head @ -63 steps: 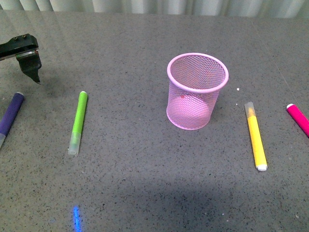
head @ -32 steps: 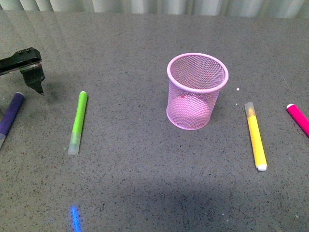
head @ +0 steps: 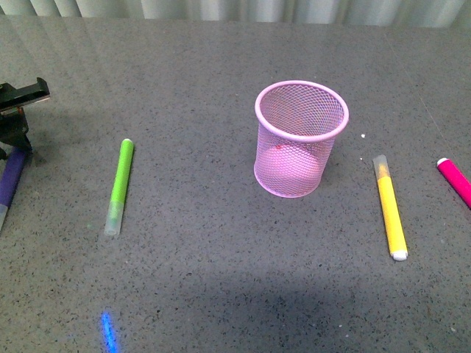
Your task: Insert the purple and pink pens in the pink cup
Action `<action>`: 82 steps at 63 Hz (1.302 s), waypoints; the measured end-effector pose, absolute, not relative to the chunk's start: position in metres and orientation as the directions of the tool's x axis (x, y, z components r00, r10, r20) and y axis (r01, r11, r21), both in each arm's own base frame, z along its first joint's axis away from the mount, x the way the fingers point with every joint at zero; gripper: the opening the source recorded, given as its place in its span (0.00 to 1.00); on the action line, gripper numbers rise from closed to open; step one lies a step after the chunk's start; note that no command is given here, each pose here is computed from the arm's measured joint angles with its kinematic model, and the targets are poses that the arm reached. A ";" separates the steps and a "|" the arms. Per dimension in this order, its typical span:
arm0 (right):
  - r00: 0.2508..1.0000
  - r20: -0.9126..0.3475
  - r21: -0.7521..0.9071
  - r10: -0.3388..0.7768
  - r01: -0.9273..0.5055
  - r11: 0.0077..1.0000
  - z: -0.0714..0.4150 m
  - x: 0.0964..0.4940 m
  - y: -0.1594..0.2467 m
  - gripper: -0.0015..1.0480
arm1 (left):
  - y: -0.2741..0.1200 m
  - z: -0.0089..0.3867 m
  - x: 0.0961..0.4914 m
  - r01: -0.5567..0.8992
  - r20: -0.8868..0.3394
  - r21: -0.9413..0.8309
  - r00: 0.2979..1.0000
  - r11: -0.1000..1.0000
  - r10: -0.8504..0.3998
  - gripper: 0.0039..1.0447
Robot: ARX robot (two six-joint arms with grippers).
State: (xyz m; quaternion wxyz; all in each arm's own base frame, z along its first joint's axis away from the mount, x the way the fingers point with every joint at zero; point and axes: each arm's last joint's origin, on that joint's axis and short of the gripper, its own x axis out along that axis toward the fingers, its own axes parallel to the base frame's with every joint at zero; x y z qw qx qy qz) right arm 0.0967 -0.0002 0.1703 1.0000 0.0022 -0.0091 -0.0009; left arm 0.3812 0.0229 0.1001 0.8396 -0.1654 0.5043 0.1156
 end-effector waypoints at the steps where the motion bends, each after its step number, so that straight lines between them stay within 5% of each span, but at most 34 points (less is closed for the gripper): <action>1: 1.000 0.018 0.004 -0.002 0.002 1.000 0.170 0.097 0.000 0.93 | 0.023 0.100 0.381 -0.362 -0.885 -0.161 0.464 0.918 0.028 0.24; 8: 1.000 0.018 0.005 -0.002 0.002 1.000 0.170 0.097 0.000 0.93 | 0.026 0.103 0.380 -0.358 -0.881 -0.167 0.473 0.919 0.024 0.09; 22: 1.000 0.018 0.005 -0.002 0.002 1.000 0.170 0.097 0.000 0.93 | 0.033 0.142 0.374 -0.328 -0.845 -0.206 0.535 0.922 0.001 0.08; 38: 1.000 0.018 0.005 -0.002 0.002 1.000 0.170 0.097 0.000 0.93 | 0.019 0.286 0.356 -0.104 -0.580 -0.237 0.813 0.966 -0.055 0.08; 49: 1.000 0.018 0.004 -0.002 0.002 1.000 0.170 0.097 0.000 0.93 | -0.031 0.346 0.335 0.080 -0.335 -0.225 0.929 0.971 -0.154 0.07; 64: 1.000 0.018 0.004 -0.002 0.002 1.000 0.170 0.097 0.000 0.93 | -0.138 0.315 0.335 0.247 -0.303 -0.244 0.899 0.938 -0.315 0.07; 82: 1.000 0.019 0.004 -0.002 0.002 1.000 0.170 0.097 0.000 0.93 | -0.205 0.272 0.338 0.330 -0.326 -0.255 0.855 0.909 -0.402 0.07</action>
